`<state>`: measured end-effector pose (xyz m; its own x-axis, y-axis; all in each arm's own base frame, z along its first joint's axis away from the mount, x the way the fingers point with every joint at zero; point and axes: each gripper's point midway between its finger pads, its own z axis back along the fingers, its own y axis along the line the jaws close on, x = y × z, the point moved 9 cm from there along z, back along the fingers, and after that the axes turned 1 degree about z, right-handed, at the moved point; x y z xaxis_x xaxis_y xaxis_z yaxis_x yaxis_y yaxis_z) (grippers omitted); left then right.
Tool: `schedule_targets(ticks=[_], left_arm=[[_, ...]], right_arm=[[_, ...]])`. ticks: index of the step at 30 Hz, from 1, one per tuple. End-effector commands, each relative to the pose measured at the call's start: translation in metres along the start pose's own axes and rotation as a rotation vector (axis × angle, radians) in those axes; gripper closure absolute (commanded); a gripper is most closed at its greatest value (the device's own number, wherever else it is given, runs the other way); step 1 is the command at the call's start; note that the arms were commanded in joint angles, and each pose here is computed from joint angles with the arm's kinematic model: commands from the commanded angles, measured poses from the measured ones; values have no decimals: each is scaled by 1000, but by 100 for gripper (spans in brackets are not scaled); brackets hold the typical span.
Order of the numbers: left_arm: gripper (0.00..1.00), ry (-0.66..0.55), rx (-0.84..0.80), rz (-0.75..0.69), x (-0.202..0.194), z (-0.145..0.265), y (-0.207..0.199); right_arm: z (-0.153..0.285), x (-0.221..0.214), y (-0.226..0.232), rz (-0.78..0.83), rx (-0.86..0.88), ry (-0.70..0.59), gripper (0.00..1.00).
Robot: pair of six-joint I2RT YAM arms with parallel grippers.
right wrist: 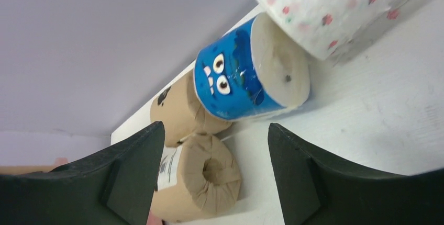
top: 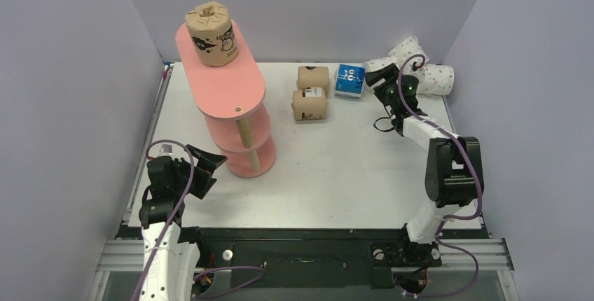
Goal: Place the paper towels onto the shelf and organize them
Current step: Pick up the paper towel from the center of the board.
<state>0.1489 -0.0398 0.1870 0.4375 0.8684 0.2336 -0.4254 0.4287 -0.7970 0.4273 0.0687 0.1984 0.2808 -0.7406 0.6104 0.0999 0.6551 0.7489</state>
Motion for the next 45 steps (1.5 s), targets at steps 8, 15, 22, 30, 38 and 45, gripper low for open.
schedule_targets(ticks=[8,15,22,30,38,45], left_arm=[[0,-45,-21,-28,8,-2,-6],[0,-51,-10,-25,12,-5,-7],[0,-45,-17,-24,11,-5,-7],[0,-30,-32,-25,6,-4,-4],[0,-21,-44,-26,5,-3,-3],[0,-20,-48,-23,4,-4,-3]], right_arm=[[-63,20,-3,19,-43,7,31],[-79,4,-5,-29,-16,55,31],[-68,-18,8,-61,33,92,31],[-51,-40,35,-59,104,149,31],[-17,-33,33,-51,93,91,31],[-16,-12,13,-82,31,34,30]])
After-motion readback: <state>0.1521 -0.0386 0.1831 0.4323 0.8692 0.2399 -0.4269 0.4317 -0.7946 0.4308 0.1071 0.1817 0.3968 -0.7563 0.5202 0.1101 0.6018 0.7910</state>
